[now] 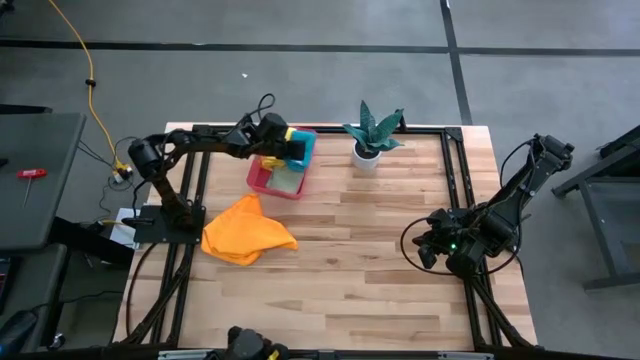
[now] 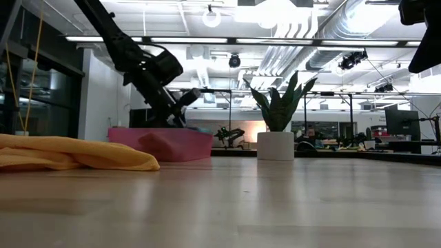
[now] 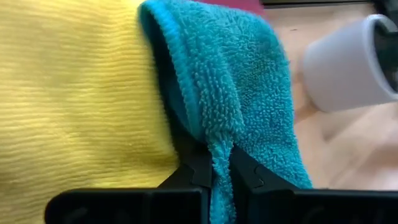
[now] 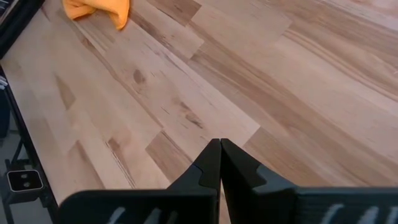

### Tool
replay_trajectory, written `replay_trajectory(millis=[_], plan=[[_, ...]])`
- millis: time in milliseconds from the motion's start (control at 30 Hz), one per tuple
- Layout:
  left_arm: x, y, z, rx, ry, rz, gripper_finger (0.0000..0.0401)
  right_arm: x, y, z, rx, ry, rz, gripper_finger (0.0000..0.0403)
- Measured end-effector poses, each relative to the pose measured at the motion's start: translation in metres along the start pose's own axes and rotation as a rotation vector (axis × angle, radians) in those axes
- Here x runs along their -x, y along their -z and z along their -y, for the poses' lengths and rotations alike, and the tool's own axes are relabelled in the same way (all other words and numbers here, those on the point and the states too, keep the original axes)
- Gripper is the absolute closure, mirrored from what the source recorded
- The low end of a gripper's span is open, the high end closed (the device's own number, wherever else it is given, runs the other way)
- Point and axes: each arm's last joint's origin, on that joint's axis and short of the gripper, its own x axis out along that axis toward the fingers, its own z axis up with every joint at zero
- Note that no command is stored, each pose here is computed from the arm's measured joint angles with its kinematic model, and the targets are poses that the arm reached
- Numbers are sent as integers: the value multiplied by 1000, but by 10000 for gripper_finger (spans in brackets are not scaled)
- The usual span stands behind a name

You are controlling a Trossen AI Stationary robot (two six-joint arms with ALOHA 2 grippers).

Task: Fold microfiber towels
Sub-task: Put the folded blue microfiber cloth into the red bin

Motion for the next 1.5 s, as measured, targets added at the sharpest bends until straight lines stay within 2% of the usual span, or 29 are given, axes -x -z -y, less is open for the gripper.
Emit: replay_trajectory(millis=[67, 400, 667, 867, 1067, 1133, 1367, 1500], plan=[[0, 0, -1, -13, -29, 8, 399, 0, 0, 0, -1, -1, 0, 403], [4, -5, -3, -51, -37, 42, 394, -1, -1, 0, -9, 3, 4, 403], [3, -3, 0, -61, -37, 48, 327, -1, -2, 0, -14, 7, 8, 403], [3, 0, 4, -130, -42, 47, 267, -1, -2, 0, -15, 7, 10, 403], [13, -17, 2, -126, 24, 33, 200, -1, -2, 0, -16, 5, 10, 403], [21, -25, 1, -140, 15, 36, 184, -1, -2, 0, -16, 5, 10, 403], [54, -53, 2, -185, -18, 122, 168, -1, -2, 0, -15, 5, 11, 403], [59, -54, 13, -230, 1, 166, 179, -1, -2, 0, -15, 5, 11, 403]])
